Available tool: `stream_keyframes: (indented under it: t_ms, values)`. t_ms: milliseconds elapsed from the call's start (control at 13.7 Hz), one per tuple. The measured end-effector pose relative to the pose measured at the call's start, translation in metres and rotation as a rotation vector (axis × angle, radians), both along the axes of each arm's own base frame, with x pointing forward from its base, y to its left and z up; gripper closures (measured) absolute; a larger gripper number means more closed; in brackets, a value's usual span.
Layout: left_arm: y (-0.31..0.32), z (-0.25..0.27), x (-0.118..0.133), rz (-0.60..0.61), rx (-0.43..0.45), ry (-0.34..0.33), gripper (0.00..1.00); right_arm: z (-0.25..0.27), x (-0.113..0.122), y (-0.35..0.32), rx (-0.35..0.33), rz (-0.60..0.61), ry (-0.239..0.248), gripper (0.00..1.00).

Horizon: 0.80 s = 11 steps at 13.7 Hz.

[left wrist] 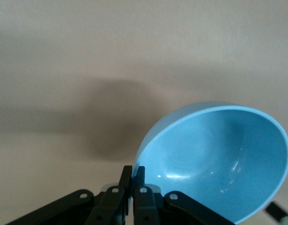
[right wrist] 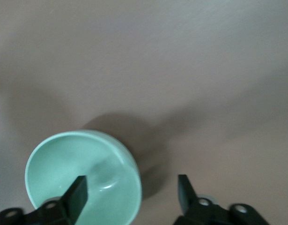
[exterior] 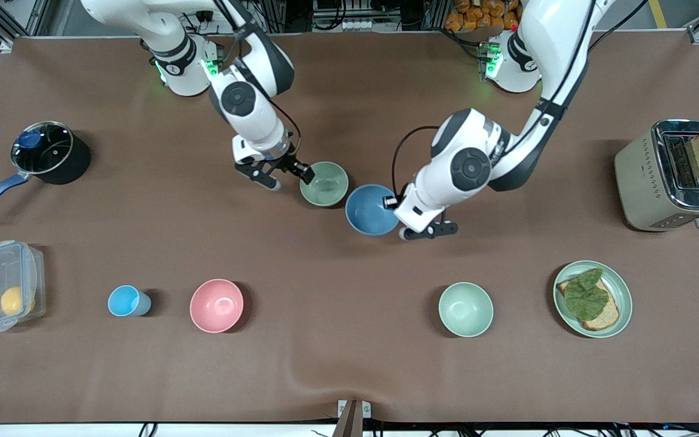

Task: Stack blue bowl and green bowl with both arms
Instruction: 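Lower the green bowl with the right gripper while the left gripper stacks the blue bowl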

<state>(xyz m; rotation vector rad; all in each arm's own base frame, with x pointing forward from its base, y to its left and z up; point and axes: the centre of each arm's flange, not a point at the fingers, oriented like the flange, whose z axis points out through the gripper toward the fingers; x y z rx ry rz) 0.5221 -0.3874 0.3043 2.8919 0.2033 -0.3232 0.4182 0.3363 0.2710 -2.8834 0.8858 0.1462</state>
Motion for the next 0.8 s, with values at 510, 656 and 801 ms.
stream_keyframes:
  t_ms: [510, 656, 801]
  values:
    - [-0.070, -0.013, -0.073, -0.028, 0.013, 0.041, 0.95, -0.024, 0.048, -0.060, 0.167, -0.442, 0.187, 0.00]
    - [-0.086, -0.018, -0.086, -0.029, 0.004, 0.034, 0.95, -0.054, 0.051, -0.068, 0.198, -0.568, 0.226, 0.00]
    - [-0.099, -0.027, -0.095, -0.031, -0.004, 0.032, 0.95, -0.081, 0.051, -0.075, 0.215, -0.645, 0.264, 0.00]
